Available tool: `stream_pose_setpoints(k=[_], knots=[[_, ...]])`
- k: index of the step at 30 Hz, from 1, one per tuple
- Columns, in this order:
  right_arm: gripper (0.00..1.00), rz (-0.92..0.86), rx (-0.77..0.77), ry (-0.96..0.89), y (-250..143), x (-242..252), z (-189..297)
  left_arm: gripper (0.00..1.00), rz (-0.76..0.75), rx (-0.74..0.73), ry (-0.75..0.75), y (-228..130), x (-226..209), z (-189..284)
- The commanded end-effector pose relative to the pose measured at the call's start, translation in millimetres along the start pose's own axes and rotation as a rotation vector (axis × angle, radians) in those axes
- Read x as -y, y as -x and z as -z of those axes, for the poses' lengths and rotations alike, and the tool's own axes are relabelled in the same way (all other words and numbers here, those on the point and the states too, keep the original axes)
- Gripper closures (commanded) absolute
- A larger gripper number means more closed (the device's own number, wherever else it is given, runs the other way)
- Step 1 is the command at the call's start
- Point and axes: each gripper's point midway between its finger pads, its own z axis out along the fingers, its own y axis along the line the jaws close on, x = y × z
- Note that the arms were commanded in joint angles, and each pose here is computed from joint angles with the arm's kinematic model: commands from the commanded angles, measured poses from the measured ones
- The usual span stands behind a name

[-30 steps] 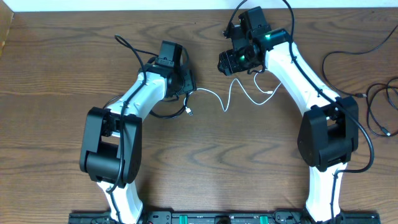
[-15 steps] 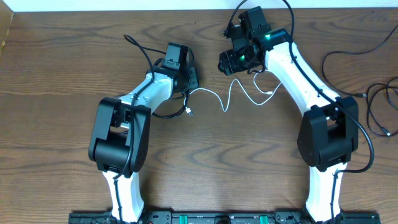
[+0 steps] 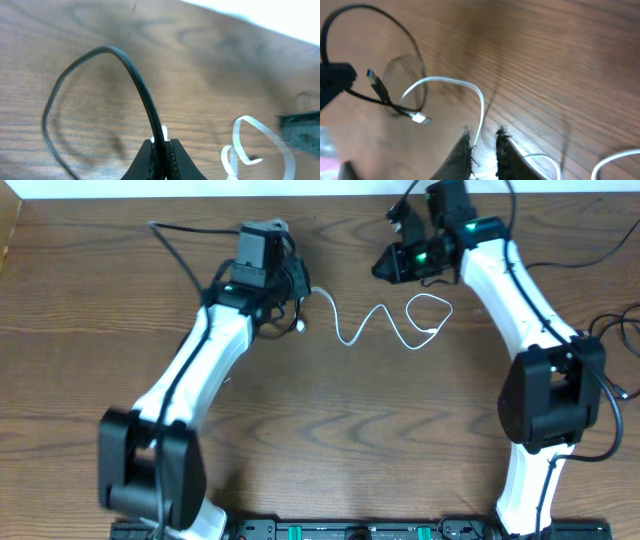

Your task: Untangle cables

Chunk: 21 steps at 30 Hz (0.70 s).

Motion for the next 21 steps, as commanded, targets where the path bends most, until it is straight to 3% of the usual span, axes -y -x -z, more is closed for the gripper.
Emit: stream_pose_setpoints(k=[1, 4, 8, 11, 14, 21], knots=[[0.76, 0.031, 0.027, 0.234, 6, -46, 22, 0.93, 0.094, 0.057, -0.005, 18, -1, 22], [0.75, 0.051, 0.041, 0.322, 10, -60, 27, 0.92, 0.168, 0.060, -0.045, 25, -2, 34], [0.74, 0.062, 0.054, 0.329, 13, -61, 27, 0.93, 0.227, -0.011, -0.215, 27, 8, 45], [0.69, 0.019, 0.062, 0.332, 18, -62, 28, 0.93, 0.242, -0.032, -0.261, 30, -1, 50], [0.59, -0.048, 0.067, 0.338, 23, -64, 28, 0.93, 0.176, -0.055, -0.386, 33, 5, 62], [0.50, -0.070, 0.062, 0.315, 22, -66, 22, 0.93, 0.090, -0.102, -0.605, 31, 13, 89]])
